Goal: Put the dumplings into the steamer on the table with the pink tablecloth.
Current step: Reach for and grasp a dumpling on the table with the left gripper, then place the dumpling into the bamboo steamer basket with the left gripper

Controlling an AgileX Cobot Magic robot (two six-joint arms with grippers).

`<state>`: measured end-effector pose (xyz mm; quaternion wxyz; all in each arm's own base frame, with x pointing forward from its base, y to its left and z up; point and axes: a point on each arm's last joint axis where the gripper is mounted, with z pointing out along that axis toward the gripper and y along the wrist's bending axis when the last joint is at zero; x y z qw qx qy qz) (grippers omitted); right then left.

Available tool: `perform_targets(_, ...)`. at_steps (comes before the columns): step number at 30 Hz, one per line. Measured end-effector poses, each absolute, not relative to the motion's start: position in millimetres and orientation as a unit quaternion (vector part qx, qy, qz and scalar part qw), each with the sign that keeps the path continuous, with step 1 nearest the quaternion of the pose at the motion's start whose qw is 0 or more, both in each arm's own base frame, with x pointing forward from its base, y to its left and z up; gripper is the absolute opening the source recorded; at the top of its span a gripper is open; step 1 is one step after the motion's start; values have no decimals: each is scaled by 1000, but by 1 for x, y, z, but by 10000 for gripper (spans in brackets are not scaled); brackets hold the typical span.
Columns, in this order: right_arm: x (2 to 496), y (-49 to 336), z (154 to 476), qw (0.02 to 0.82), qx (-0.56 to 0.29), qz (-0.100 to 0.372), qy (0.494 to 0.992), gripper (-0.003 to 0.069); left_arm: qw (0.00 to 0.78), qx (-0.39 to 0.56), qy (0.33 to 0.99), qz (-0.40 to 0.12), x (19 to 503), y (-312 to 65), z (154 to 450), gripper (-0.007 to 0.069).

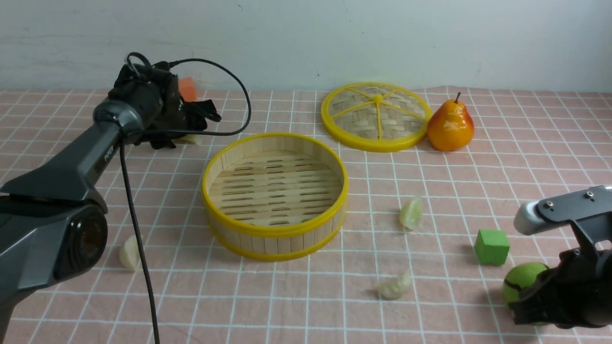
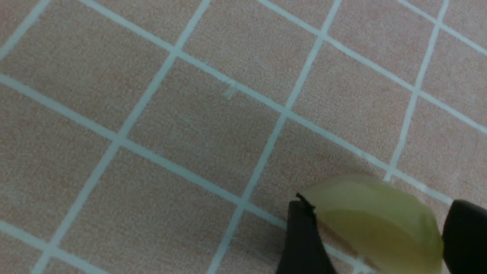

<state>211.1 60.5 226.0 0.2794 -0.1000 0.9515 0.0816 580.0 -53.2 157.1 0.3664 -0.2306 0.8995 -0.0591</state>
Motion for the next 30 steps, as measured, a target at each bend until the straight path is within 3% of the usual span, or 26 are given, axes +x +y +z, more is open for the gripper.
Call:
perform_targets(3,211,61,226,280,-100,82,951,-3,371,-227,899,-53,581,-52,157,355)
perform_targets(4,211,61,226,281,-100,82,951,-2,371,-227,899,-52,581,-52,157,239)
perform_targets(5,211,61,226,281,-100,82,951,-2,371,-227,899,-52,581,-52,157,216)
perform_targets(6,211,61,226,282,-100,82,951,-1,371,-226,899,-50,580,-52,160,144)
perform_targets(11,211,61,226,281,-99,83,951,0,359,-216,906,-54,578,-54,175,132)
perform_targets(18,211,61,226,281,-93,89,951,1,339,-162,923,-86,565,-62,223,132)
perform_targets(23,211,61,226,281,-96,88,951,3,300,-133,939,-104,555,-68,231,132)
perform_targets(27,211,62,226,281,-95,89,951,3,252,-74,954,-143,541,-84,241,129)
perform_targets(30,211,62,226,281,-96,89,951,3,266,-13,951,-159,526,-114,272,129)
